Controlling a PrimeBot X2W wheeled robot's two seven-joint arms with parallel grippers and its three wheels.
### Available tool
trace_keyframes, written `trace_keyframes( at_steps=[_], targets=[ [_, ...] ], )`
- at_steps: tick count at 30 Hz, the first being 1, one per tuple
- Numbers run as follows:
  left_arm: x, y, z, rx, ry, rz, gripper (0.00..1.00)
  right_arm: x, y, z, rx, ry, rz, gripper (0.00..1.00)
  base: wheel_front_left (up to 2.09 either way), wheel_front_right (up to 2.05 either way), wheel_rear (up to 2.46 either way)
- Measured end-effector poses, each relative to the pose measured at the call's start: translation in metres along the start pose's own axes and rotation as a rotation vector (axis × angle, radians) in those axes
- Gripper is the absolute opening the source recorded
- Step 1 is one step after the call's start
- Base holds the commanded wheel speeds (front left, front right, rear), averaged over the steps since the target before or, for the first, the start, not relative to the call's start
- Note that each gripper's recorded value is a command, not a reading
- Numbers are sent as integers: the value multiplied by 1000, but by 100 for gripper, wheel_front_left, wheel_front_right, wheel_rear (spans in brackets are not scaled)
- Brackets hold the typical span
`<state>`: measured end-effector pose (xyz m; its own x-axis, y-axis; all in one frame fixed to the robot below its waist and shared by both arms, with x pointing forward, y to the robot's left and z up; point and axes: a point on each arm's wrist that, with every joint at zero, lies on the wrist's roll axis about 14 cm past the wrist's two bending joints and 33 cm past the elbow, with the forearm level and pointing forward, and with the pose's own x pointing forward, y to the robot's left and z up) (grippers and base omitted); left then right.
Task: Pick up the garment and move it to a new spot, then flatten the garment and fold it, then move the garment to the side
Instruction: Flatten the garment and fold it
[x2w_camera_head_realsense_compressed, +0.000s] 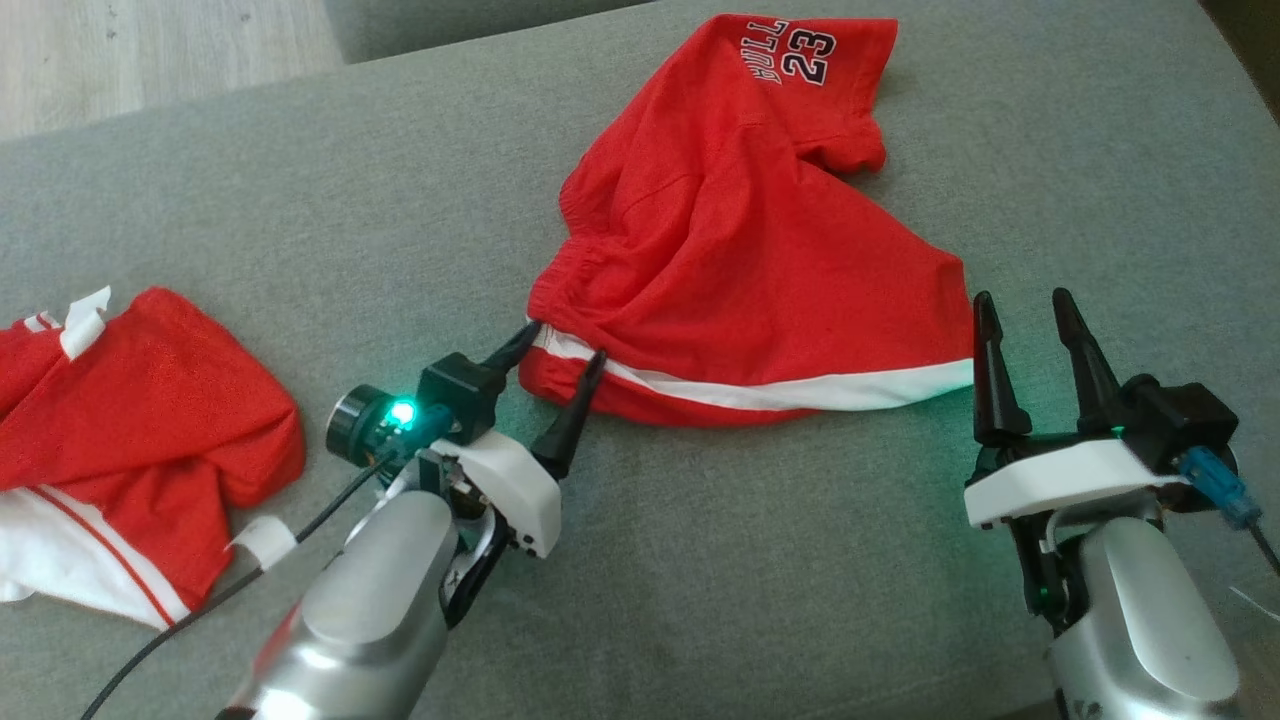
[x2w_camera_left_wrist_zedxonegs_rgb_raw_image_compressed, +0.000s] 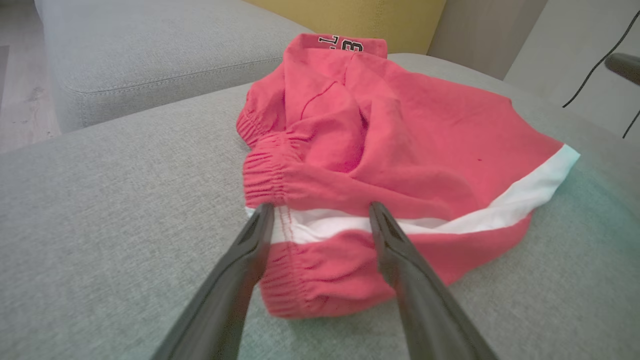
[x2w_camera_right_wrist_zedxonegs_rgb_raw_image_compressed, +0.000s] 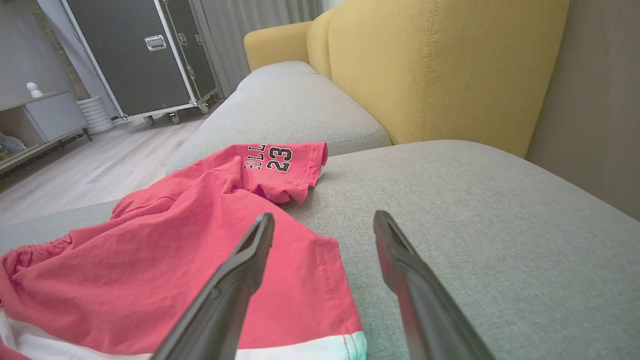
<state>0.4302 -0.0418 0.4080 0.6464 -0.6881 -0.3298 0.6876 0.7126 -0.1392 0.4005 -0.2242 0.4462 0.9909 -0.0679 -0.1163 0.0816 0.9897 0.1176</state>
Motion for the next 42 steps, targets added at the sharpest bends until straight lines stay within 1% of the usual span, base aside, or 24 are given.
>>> trace_keyframes(
  at_steps=[4,10,13,15,19,22,26,27,28,29,36,42],
  targets=[
    [-1,2,5,1,-31,9,100,-1,-1,1,1,-3,-4,100,0,0,0],
    [-7,13,14,-7,-57,68,100,-2,1,4,6,-9,0,100,0,0,0],
    [-10,17,9,-5,-22,82,100,-3,4,5,5,-11,11,100,0,0,0],
    [-11,14,0,-49,36,71,100,-3,5,5,5,-12,14,100,0,0,0],
    [-10,12,-8,-47,81,57,100,-4,4,4,5,-10,12,100,0,0,0],
    [-10,13,-16,-76,122,56,100,-4,3,3,4,-6,7,100,0,0,0],
    [-9,11,-18,-110,136,41,100,-5,0,2,3,-2,0,100,0,0,0],
    [-9,10,-16,-116,131,39,93,-6,0,1,4,0,-2,100,0,0,0],
    [-9,9,-15,-113,127,29,48,-6,-1,1,4,1,-3,100,0,0,0],
    [-9,7,-13,-106,124,23,0,-7,-2,-1,4,8,-7,100,0,0,0],
    [-10,1,15,-68,2,-2,0,-19,-8,-33,-28,120,-21,100,0,0,0],
    [-18,0,35,-46,-96,16,0,-26,-14,-48,-31,182,-40,100,0,0,0]
  ],
)
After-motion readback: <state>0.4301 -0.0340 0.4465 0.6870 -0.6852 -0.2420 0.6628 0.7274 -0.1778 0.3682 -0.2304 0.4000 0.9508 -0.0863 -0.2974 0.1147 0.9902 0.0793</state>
